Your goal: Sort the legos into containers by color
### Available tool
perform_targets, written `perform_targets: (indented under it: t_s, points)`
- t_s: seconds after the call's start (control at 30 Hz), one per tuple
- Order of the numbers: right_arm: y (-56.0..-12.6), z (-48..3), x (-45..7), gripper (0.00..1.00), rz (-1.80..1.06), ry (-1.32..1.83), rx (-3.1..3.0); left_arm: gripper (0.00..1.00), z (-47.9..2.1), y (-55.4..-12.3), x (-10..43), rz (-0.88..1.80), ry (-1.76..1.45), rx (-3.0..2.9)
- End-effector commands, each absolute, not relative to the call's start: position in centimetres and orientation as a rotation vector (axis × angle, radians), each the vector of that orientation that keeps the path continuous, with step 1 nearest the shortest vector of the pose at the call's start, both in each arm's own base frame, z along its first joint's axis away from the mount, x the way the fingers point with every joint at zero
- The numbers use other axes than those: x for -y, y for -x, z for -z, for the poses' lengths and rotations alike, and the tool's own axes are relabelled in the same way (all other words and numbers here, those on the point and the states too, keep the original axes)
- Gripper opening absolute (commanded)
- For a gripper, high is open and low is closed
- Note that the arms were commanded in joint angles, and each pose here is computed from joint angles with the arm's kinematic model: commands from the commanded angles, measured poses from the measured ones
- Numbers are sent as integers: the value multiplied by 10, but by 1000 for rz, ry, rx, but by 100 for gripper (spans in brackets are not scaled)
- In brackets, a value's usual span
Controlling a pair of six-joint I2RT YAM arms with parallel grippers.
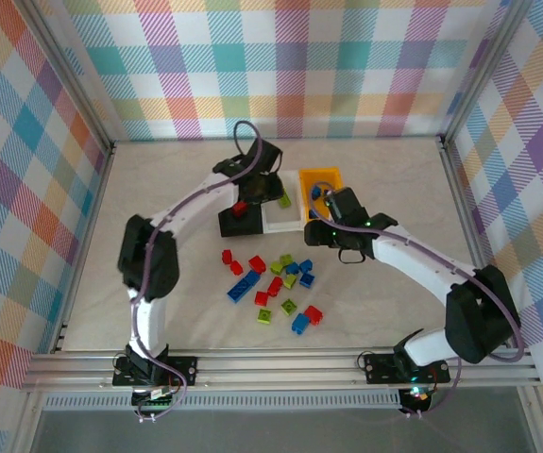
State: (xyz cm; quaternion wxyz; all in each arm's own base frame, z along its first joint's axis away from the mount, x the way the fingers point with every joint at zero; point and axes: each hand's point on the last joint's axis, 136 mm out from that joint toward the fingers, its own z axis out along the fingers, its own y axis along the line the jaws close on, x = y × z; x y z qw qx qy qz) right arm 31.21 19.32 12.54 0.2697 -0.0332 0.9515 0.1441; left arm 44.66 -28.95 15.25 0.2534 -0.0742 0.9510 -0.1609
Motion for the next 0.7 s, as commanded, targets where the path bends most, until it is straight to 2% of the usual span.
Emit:
perform_targets:
  t_s: [0.0, 0.23, 0.27, 0.3, 0.37, 0.47, 0.6, 0.67]
  points:
    - [-308, -131, -185, 74, -403, 46, -2541, 26, -132, -450, 295, 347, 153, -2662]
    - [-304, -136, -179, 75, -412, 31, -2526, 26, -117, -475, 315, 340, 150, -2664]
    - [-304, -136, -179, 75, -413, 29, -2526, 30, -118, -476, 317, 347, 147, -2664]
    - [-304, -137, -179, 76, -418, 31, -2525, 38, -119, -477, 318, 351, 147, -2664]
    - [-304, -138, -180, 78, -428, 29, -2523, 61, -126, -477, 320, 368, 144, -2654]
    - [-304, -141, -182, 82, -443, 33, -2516, 84, -148, -474, 325, 415, 127, -2619]
    - [-304, -143, -186, 85, -474, 45, -2513, 100, -193, -460, 332, 500, 84, -2543]
    - [-304, -144, -191, 86, -501, 67, -2519, 100, -219, -446, 333, 545, 54, -2493]
